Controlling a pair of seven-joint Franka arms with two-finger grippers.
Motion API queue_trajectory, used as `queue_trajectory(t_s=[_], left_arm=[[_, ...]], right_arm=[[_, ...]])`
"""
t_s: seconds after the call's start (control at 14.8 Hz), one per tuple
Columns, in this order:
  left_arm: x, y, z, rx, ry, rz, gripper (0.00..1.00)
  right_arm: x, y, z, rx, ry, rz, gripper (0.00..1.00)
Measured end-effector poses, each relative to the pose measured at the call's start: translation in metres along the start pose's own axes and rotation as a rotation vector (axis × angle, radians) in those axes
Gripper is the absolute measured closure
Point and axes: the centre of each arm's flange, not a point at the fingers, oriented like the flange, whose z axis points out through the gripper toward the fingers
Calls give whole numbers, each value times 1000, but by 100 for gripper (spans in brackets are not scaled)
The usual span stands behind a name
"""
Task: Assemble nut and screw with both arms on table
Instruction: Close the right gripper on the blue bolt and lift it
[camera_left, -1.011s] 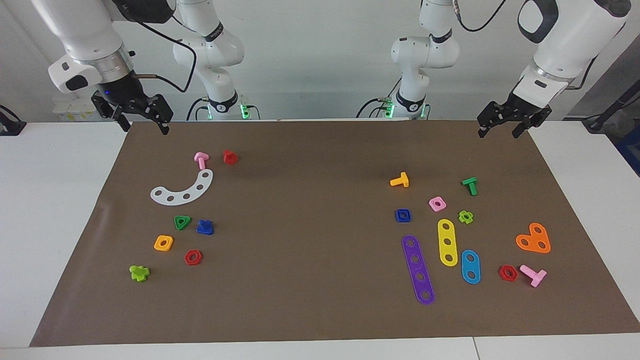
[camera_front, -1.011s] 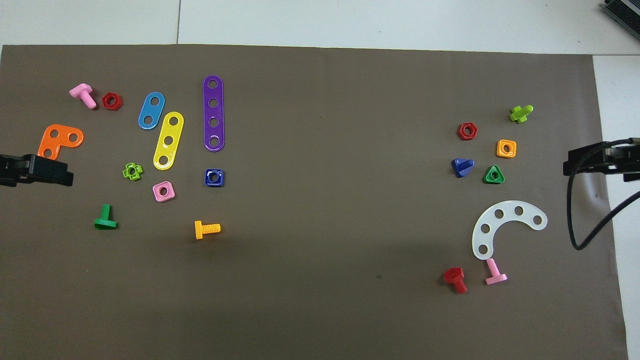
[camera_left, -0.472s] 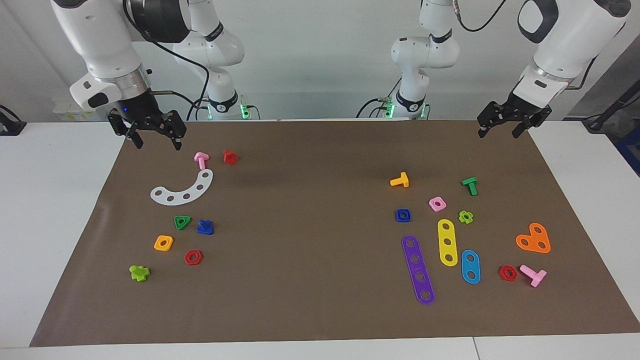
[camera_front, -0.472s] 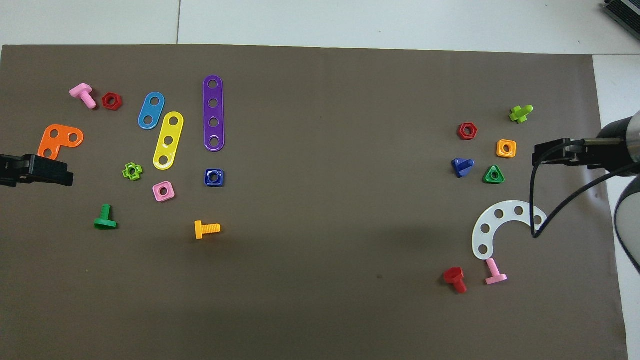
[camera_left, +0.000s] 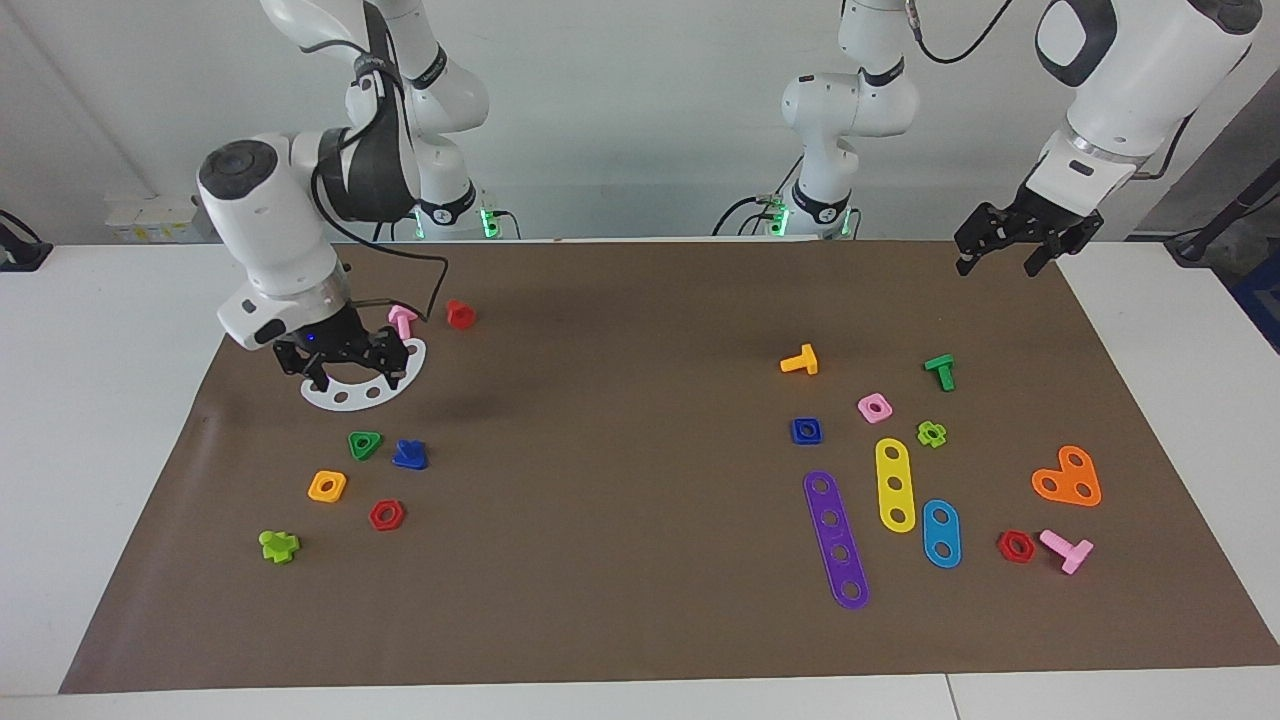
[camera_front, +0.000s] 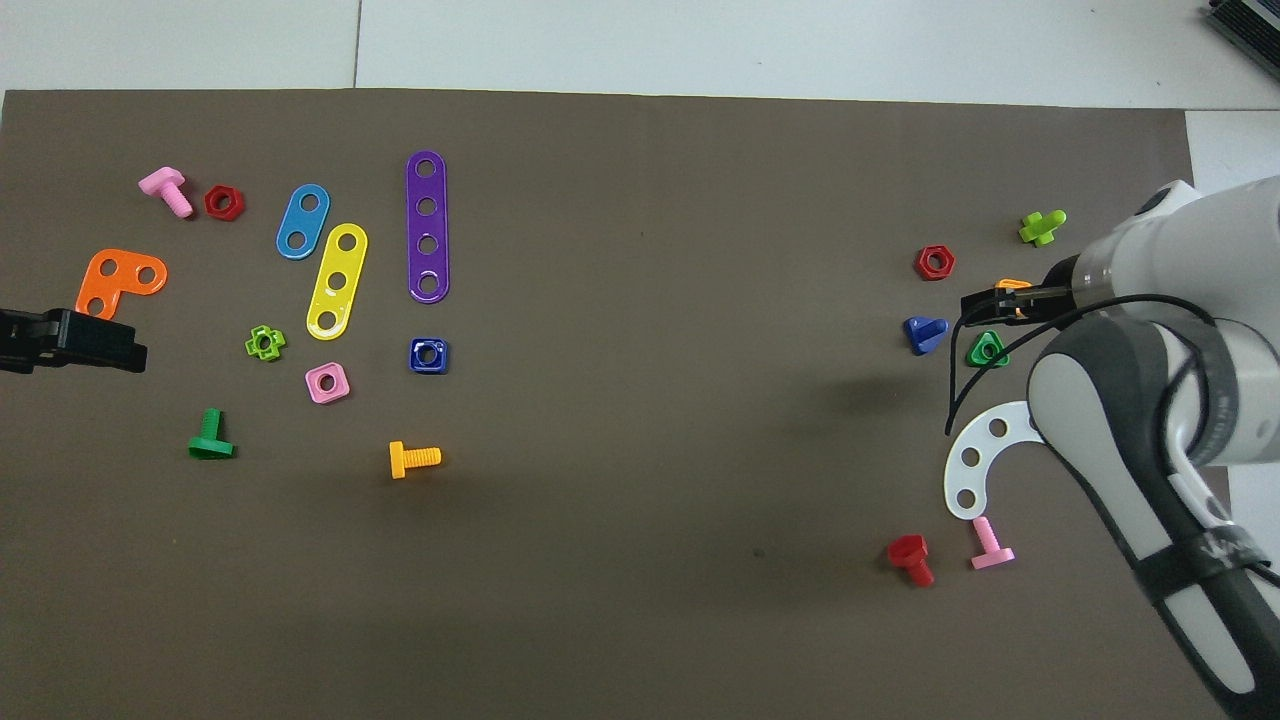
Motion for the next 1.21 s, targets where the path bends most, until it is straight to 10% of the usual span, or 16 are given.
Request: queue_trajectory(t_s=[0.27,0.61,1.21], left_arm=[[0,0,0,0,0,0,0],[0,0,0,0,0,0,0],[0,0,0,0,0,0,0]], right_arm=[[13,-9,69,-7,-14,-16,5],[14,-18,95,-10,-33,-31,43],[12,-18,110,-12,-57,-33,53]])
